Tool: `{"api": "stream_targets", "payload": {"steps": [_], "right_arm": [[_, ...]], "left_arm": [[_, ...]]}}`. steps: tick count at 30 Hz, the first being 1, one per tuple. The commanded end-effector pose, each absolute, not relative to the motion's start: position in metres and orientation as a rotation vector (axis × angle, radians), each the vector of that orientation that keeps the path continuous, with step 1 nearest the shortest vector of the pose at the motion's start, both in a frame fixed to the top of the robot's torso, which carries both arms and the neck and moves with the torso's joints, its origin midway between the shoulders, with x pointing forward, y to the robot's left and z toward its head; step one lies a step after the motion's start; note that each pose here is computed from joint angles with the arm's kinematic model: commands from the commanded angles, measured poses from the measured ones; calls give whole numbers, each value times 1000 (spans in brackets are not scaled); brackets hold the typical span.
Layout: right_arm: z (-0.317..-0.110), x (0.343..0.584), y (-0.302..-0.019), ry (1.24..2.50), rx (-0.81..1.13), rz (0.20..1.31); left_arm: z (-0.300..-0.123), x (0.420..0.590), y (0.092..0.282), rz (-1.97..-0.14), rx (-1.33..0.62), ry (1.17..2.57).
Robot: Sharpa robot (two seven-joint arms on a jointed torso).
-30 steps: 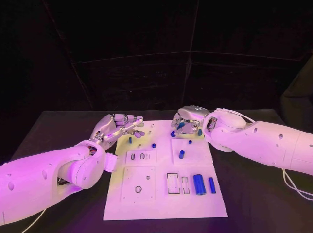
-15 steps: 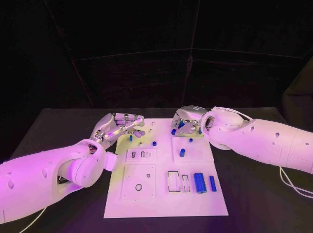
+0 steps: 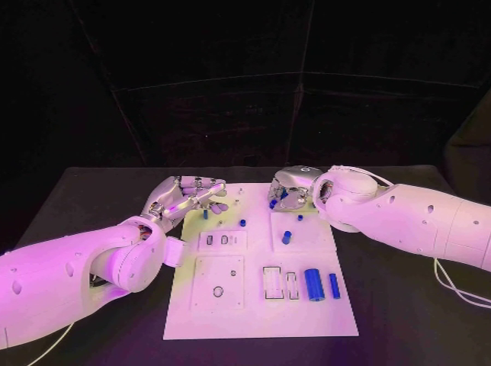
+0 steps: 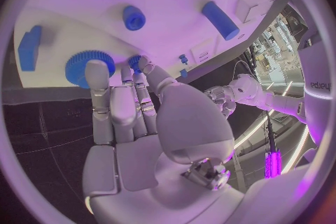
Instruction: Assemble the parts on the task board
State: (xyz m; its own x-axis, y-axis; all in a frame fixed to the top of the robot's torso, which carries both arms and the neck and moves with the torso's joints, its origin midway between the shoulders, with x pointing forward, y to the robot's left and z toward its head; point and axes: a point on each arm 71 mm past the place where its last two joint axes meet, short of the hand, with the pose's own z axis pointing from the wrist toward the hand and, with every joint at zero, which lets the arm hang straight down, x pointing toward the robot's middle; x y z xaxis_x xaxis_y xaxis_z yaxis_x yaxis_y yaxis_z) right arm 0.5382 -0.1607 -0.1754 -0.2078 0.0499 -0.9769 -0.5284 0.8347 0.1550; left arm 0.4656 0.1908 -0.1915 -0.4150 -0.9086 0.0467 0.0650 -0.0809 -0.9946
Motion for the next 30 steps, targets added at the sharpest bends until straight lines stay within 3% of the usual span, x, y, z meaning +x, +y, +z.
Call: {"api": "stream_targets", "payload": {"steps": [1,20,30], "right_arm": [[-175,539,-159,1724,-381,552],[-174,541,-159,1702,-356,543],[-158,537,-157,1505,-272,638]], "left_arm": [[-191,465,190,-1620,-968,1421],[-191,466,192,-1611,-974,1423],[-191,465,193,-1610,-975,1423]]}}
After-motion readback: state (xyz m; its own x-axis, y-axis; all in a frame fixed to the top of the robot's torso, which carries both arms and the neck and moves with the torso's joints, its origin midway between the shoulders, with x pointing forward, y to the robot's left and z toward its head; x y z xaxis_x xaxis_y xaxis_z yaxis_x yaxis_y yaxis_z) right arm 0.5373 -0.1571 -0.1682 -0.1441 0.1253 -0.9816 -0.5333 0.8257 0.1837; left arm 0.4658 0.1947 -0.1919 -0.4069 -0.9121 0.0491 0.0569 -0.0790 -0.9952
